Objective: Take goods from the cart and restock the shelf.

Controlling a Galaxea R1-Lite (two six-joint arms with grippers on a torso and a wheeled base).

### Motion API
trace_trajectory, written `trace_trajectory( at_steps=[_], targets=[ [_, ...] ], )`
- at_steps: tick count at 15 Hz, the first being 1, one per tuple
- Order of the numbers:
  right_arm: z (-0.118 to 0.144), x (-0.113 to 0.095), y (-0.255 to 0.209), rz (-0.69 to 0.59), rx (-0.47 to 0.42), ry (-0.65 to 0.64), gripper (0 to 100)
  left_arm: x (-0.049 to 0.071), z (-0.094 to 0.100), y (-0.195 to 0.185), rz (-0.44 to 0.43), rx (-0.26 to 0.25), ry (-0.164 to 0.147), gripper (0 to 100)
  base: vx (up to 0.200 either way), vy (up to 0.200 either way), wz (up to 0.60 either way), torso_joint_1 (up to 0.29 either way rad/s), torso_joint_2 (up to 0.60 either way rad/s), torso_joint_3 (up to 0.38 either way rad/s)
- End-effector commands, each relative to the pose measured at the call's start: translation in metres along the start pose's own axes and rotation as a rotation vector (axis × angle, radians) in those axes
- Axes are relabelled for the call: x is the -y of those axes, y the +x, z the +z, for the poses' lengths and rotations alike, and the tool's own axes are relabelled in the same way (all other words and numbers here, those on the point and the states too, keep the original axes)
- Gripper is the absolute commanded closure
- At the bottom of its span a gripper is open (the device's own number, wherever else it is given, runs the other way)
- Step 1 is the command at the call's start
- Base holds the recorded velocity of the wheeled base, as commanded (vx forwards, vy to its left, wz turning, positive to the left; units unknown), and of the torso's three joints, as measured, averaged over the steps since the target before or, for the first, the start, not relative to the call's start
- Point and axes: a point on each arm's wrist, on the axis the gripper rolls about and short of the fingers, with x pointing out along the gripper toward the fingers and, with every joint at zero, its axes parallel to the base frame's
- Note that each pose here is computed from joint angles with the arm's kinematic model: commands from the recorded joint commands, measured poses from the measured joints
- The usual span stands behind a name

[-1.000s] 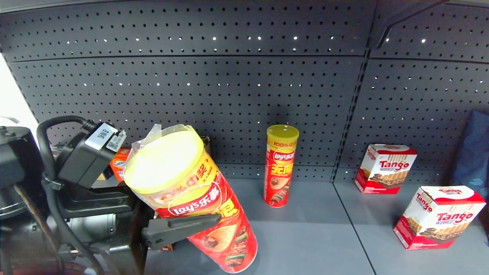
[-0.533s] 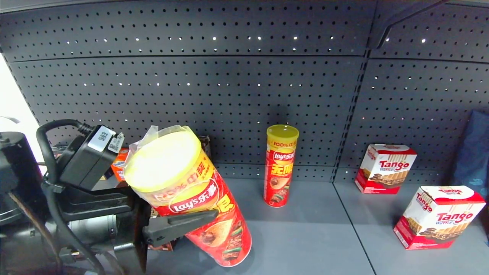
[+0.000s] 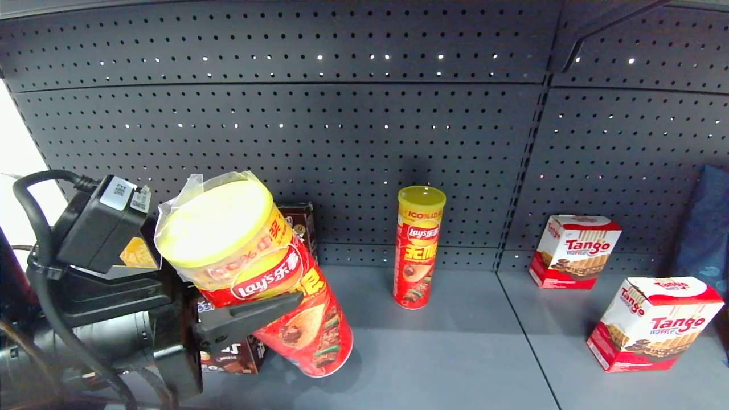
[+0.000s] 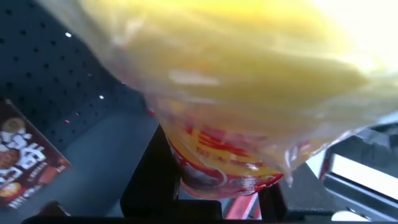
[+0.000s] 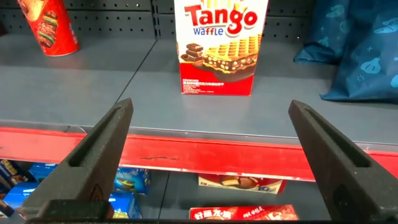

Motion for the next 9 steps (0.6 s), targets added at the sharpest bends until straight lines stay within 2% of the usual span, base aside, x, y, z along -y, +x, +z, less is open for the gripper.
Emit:
trace_trajectory(
  at_steps=[1,3,6,9],
  targets=[
    [0.0,0.0,0.0,0.001,-0.001,0.0,0,0.008,0.002,-0.008,-0.015,-0.004,-0.002,100,0.0,0.0,0.0,0.0,0.0,0.0],
    [0.0,0.0,0.0,0.001,-0.001,0.0,0,0.018,0.002,-0.013,-0.047,-0.019,-0.013,100,0.0,0.0,0.0,0.0,0.0,0.0],
    [0.0,0.0,0.0,0.001,-0.001,0.0,0,0.026,0.0,-0.019,-0.082,-0.013,-0.005,100,0.0,0.0,0.0,0.0,0.0,0.0],
    [0.0,0.0,0.0,0.001,-0.001,0.0,0,0.024,0.004,-0.02,-0.065,-0.001,0.001,100,0.0,0.0,0.0,0.0,0.0,0.0]
  ],
)
